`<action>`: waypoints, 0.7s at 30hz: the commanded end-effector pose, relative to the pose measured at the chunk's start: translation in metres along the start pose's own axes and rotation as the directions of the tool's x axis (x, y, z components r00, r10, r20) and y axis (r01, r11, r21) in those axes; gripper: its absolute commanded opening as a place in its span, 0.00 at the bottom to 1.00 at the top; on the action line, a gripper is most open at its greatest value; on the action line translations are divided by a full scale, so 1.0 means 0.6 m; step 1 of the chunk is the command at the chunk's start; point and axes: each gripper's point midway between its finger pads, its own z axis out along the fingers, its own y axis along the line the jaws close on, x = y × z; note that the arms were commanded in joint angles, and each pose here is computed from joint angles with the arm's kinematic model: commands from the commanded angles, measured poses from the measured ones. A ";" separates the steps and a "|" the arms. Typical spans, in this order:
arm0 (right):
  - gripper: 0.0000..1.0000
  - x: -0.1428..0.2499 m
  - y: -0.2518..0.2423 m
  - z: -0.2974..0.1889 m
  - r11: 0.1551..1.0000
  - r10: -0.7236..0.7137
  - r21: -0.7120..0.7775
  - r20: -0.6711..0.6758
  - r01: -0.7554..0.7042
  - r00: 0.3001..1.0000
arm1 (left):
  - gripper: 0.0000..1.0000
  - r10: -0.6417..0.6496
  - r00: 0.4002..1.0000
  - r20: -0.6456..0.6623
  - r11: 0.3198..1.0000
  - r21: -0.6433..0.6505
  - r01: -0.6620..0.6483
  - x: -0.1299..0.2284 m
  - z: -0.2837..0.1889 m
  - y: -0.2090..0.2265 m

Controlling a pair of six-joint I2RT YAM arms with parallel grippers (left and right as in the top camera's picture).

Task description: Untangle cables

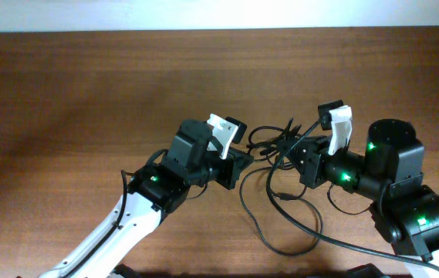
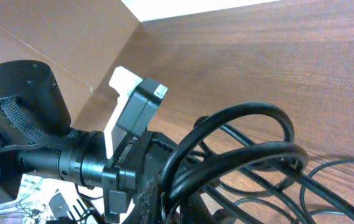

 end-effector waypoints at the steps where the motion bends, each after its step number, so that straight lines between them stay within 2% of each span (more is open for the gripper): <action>1: 0.04 -0.002 0.011 -0.012 1.000 -0.020 -0.007 0.008 0.020 1.000 | 0.00 -0.005 1.000 0.014 0.996 -0.094 0.006 -0.003 -0.001 0.032; 9: 0.04 0.045 -0.002 -0.015 0.999 0.043 0.024 -0.103 -0.041 0.994 | 0.00 -0.046 0.997 0.065 0.975 -0.215 0.059 -0.015 -0.007 0.067; 16: 0.04 0.062 -0.007 -0.017 0.997 0.069 0.040 -0.139 -0.064 0.988 | 0.00 -0.017 0.989 0.145 0.892 -0.445 0.081 -0.034 -0.033 0.135; 17: 0.04 0.064 -0.007 -0.017 0.997 0.066 0.041 -0.143 -0.061 0.987 | 0.08 -0.013 0.988 0.153 0.882 -0.464 0.084 -0.036 -0.036 0.140; 18: 0.04 0.065 -0.007 -0.017 0.997 0.066 0.042 -0.145 -0.060 0.987 | 0.32 -0.010 0.987 0.158 0.873 -0.480 0.086 -0.038 -0.039 0.145; 21: 0.04 0.064 -0.008 -0.017 0.998 0.058 0.041 -0.146 -0.053 0.988 | 0.35 -0.003 0.986 0.169 0.855 -0.511 0.091 -0.040 -0.045 0.154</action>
